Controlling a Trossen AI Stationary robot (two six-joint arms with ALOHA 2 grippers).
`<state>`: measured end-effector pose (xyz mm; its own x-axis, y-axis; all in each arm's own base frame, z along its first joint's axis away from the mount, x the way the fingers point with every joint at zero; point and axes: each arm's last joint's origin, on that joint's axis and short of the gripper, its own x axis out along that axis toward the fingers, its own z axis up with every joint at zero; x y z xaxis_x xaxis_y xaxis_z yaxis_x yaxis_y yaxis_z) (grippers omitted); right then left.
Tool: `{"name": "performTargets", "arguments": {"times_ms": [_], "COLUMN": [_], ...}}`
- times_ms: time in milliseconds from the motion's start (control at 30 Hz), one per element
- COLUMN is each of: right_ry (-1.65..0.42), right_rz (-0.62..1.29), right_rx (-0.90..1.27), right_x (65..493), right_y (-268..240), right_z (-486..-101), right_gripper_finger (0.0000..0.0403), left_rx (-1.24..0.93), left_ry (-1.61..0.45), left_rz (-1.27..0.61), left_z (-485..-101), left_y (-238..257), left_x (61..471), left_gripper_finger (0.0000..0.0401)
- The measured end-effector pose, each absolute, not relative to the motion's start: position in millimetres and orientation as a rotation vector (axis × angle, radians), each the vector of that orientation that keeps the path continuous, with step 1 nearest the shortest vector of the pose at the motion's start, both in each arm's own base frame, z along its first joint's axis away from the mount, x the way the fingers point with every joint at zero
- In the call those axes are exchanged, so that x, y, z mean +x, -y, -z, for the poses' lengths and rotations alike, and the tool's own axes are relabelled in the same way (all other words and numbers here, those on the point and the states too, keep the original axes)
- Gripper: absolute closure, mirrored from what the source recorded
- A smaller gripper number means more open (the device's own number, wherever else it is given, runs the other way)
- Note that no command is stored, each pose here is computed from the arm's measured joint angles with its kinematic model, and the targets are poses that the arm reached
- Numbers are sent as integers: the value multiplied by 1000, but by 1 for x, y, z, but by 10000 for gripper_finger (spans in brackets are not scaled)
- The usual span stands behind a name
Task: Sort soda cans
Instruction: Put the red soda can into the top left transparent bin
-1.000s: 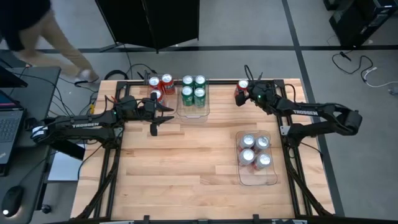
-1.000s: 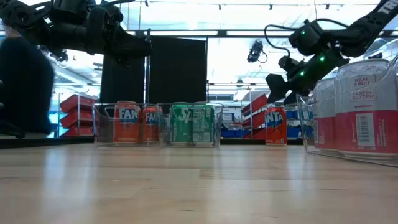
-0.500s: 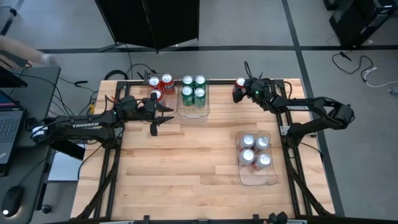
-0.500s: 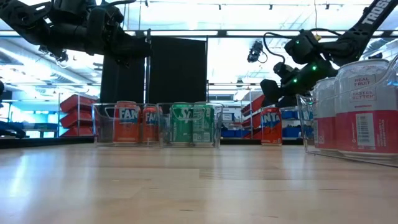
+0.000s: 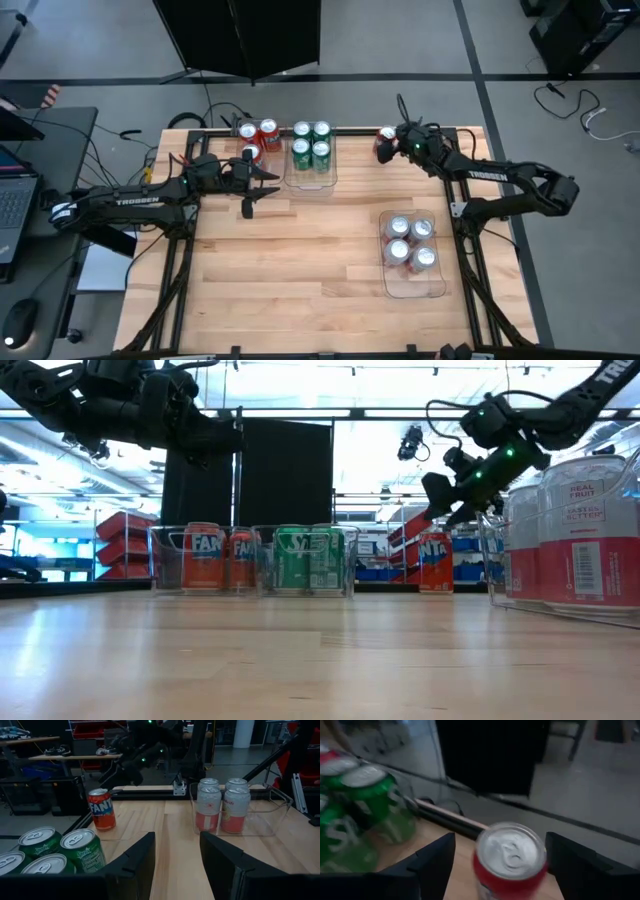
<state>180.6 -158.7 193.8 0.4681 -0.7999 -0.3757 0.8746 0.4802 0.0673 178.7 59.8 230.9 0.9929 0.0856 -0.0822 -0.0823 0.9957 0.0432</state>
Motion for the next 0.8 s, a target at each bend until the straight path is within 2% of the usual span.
{"name": "performTargets", "arguments": {"times_ms": [200,500,633,800], "right_ry": [-447,-571,-609,-593], "right_rz": [1090,1093,1092,1096], "right_rx": [282,289,305,328], "right_x": [190,210,217,223], "right_y": [168,188,193,198], "right_z": [-207,-183,-173,-173], "right_gripper_finger": [80,51,61,109], "left_rx": [39,37,33,-35], "left_ry": [-84,-92,-113,-108], "left_rz": [-84,-84,-83,-87], "left_z": [-231,-230,-228,-228], "left_y": [-60,-60,-60,-60], "left_x": [179,179,178,179], "left_gripper_finger": [244,244,244,244]}}
